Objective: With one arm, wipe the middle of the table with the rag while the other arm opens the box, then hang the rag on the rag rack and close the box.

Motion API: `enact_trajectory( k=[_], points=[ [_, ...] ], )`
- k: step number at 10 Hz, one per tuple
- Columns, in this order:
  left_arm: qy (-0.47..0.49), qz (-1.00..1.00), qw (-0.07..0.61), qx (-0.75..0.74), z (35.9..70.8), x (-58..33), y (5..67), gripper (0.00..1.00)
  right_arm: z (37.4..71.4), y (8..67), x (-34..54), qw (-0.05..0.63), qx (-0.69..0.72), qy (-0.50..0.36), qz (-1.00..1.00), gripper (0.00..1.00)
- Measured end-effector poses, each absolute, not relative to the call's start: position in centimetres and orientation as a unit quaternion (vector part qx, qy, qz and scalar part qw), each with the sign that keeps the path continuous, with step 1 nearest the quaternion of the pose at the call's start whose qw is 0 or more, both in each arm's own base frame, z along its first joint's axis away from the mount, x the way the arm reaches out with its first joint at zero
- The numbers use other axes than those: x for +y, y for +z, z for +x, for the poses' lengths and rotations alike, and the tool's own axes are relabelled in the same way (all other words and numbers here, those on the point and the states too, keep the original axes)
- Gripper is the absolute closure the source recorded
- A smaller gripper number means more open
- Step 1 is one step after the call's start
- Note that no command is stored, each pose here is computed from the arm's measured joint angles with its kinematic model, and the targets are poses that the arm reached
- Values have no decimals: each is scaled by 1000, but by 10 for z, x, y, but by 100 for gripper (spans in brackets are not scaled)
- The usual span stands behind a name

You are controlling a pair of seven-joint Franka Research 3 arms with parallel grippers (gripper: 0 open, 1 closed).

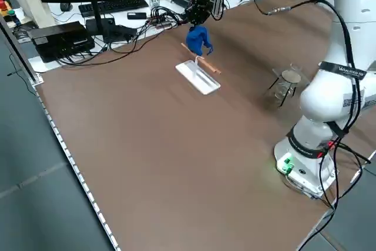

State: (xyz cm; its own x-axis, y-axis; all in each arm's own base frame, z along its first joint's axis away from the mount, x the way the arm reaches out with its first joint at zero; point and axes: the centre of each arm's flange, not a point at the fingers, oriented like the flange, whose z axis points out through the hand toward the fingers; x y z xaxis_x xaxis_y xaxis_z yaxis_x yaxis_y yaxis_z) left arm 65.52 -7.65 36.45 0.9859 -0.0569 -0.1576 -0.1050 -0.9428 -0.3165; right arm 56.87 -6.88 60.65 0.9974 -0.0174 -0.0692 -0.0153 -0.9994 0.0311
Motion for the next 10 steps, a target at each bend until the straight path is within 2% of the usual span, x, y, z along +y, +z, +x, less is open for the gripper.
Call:
enact_trajectory(
  k=[2, 10],
  points=[
    [80, -982, 167, 44, 659, -77, 342, 94, 569, 606, -69, 15, -8, -35, 999, 0],
    [74, -983, 169, 2, 667, -55, 317, 94, 569, 606, -69, 15, -8, -35, 999, 0]
  ],
)
